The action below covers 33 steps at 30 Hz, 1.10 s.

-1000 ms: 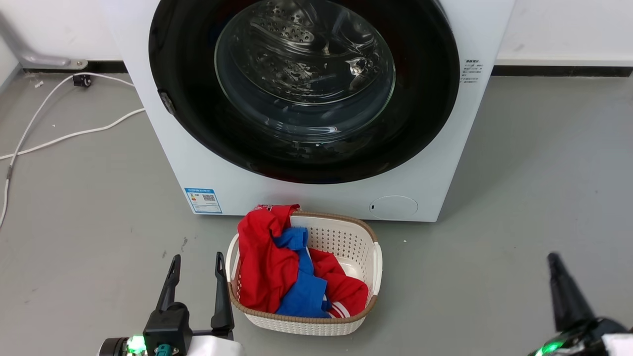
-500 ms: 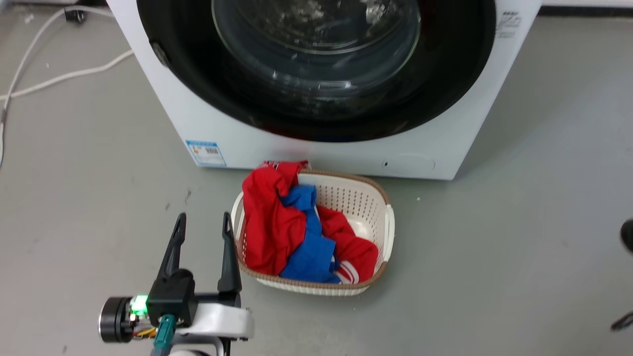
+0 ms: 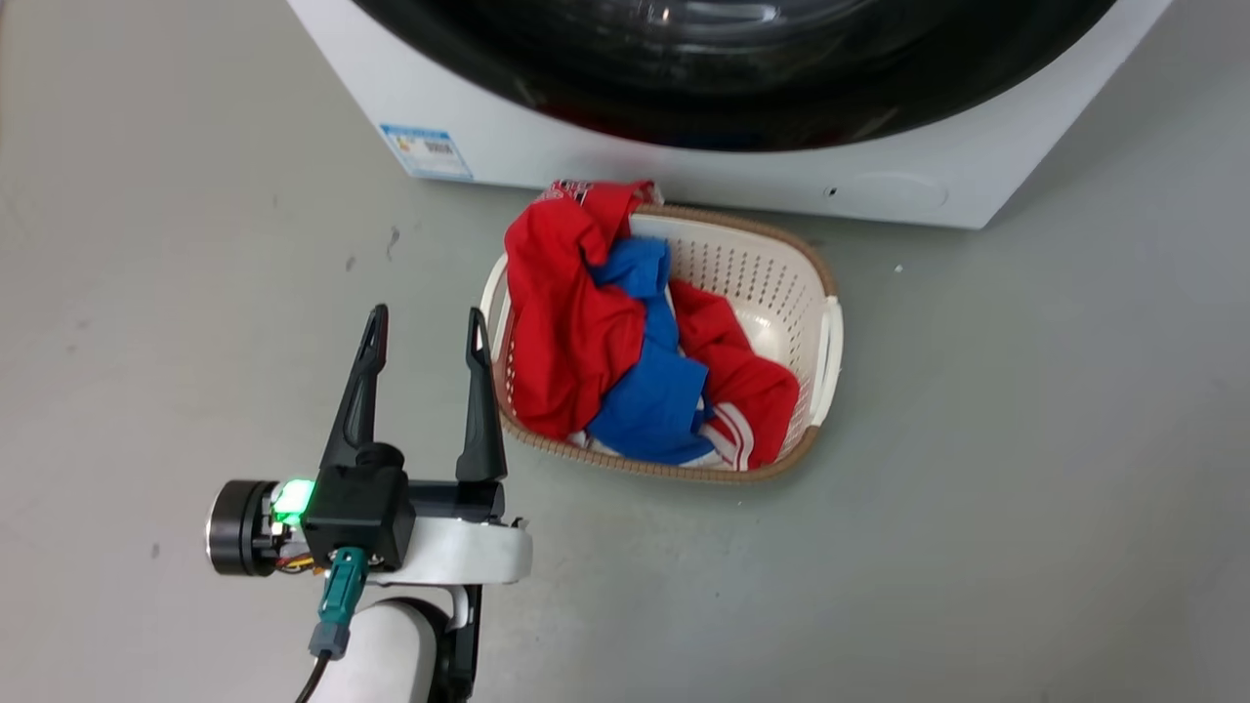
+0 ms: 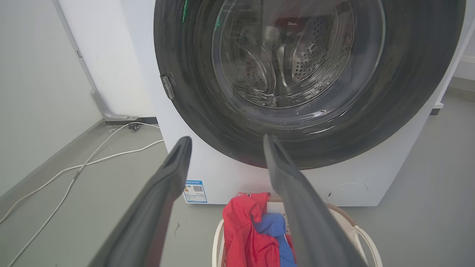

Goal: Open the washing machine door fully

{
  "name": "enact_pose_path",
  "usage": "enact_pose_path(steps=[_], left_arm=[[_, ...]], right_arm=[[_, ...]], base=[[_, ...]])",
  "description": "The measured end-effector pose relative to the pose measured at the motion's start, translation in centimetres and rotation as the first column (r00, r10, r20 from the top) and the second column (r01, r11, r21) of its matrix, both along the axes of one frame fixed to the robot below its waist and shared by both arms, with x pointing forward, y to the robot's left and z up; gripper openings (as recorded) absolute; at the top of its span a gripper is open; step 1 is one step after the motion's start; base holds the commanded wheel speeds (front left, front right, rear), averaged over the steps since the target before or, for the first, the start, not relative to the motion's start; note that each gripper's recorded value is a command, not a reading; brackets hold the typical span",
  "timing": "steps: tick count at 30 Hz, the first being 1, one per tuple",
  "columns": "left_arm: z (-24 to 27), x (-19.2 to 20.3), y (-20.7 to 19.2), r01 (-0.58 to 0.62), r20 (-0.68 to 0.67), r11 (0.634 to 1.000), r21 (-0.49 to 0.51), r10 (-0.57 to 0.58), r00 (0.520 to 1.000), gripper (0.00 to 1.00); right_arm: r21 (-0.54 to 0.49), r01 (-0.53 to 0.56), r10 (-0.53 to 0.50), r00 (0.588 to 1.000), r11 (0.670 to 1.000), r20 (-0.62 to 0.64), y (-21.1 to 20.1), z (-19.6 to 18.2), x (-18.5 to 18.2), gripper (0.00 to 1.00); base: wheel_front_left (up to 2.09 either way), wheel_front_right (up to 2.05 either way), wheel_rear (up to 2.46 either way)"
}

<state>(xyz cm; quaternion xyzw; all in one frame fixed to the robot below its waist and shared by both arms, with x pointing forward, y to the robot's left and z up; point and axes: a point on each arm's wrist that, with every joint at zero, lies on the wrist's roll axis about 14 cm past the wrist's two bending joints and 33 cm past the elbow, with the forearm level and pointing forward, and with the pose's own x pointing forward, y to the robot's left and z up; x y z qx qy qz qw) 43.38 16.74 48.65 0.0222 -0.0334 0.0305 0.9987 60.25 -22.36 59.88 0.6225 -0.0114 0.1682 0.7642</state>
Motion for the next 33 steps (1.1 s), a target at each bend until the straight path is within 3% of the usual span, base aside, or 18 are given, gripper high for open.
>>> enact_pose_path(steps=[7,17,25,33], left_arm=[[-1.6,1.1,0.4,-0.016,-0.033,1.000,-0.002,0.016,0.999,1.00],[-3.5,1.6,1.4,-0.056,-0.080,0.998,-0.003,0.056,0.995,1.00],[-4.1,2.0,1.5,-0.061,-0.091,0.998,-0.002,0.061,0.994,1.00],[-3.5,2.1,1.3,-0.056,-0.074,0.998,0.000,0.056,0.996,1.00]], right_arm=[[-0.131,-0.102,0.100,0.995,0.986,-0.027,3.2,-0.9,4.4,0.00],[-0.276,-0.249,0.216,0.966,0.928,-0.145,7.6,-5.2,8.2,0.00],[-0.331,-0.341,0.278,0.934,0.880,-0.224,9.2,-7.9,8.3,0.00],[-0.331,-0.429,0.351,0.897,0.841,-0.270,10.1,-9.1,5.3,0.00]], base=[[0.00,0.00,0.00],[0.00,0.00,0.00],[0.00,0.00,0.00],[0.00,0.00,0.00]])
